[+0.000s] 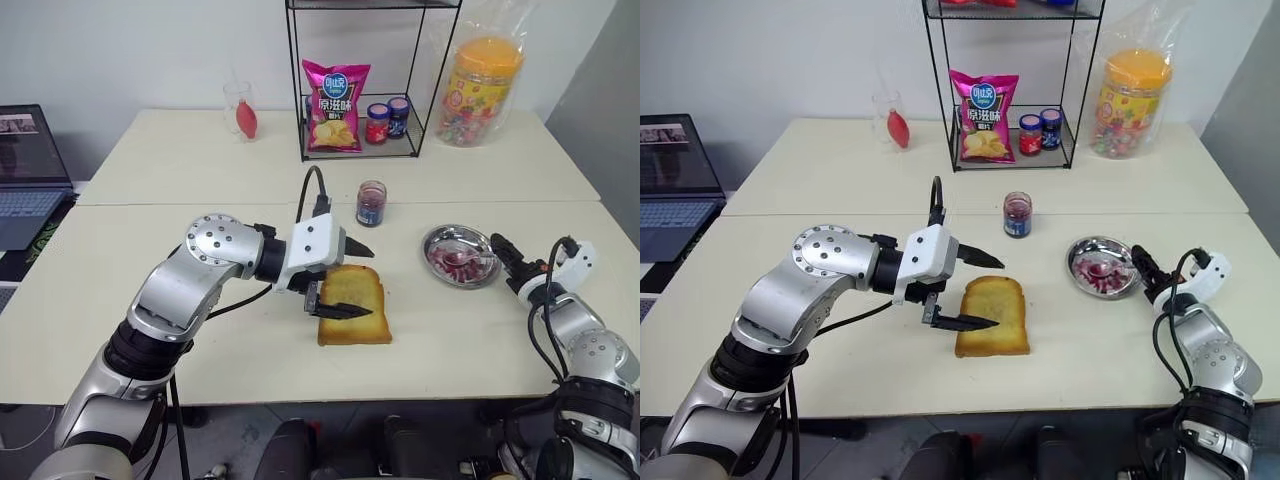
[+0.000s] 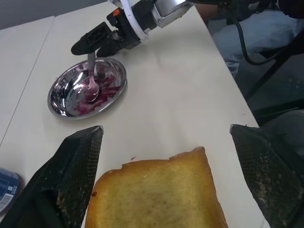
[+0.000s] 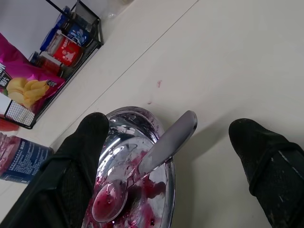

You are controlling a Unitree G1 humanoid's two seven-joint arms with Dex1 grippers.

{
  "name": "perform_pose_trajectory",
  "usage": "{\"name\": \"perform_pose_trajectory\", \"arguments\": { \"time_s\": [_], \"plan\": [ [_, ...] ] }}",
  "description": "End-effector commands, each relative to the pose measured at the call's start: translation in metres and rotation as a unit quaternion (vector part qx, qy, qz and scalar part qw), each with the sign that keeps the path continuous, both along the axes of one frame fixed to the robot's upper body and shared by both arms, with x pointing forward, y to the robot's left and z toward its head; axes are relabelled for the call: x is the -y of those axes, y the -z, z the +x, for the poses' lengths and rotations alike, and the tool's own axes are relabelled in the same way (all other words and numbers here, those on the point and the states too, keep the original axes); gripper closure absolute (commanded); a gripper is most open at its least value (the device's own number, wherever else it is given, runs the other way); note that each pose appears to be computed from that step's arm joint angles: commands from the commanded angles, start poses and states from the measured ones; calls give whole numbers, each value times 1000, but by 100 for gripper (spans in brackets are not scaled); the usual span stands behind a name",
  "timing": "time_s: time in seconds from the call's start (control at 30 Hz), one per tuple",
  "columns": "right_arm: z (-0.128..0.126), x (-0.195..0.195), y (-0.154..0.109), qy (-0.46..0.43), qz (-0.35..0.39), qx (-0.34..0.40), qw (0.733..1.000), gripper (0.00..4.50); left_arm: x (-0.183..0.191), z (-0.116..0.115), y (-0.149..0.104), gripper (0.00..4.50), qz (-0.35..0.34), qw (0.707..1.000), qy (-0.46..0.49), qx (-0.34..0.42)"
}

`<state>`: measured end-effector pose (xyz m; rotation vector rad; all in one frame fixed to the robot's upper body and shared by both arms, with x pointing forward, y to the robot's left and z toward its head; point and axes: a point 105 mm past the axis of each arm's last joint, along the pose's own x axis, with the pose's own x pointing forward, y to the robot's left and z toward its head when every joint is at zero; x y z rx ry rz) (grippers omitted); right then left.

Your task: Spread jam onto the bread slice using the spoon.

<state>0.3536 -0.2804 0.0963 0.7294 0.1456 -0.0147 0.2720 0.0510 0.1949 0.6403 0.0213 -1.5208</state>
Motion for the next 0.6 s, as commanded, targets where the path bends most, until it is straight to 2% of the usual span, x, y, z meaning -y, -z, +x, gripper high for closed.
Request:
{"name": "perform_pose_trajectory", "arguments": {
  "time_s": [0.03, 0.1, 0.43, 0.6],
  "plan": [
    [3, 6, -16, 6, 0, 30, 1000, 18, 3, 0, -5, 0, -1, 1000, 6, 18],
    [5, 3, -18, -3, 14, 34, 999, 48, 2, 1, -5, 0, 1, 1000, 5, 19],
    [11, -2, -20, -17, 17, 39, 999, 260, 1, 5, -4, 0, 4, 1000, 4, 23],
    [8, 4, -23, -12, 15, 45, 999, 381, 1, 6, -4, 0, 4, 1000, 1, 24]
  ]
}}
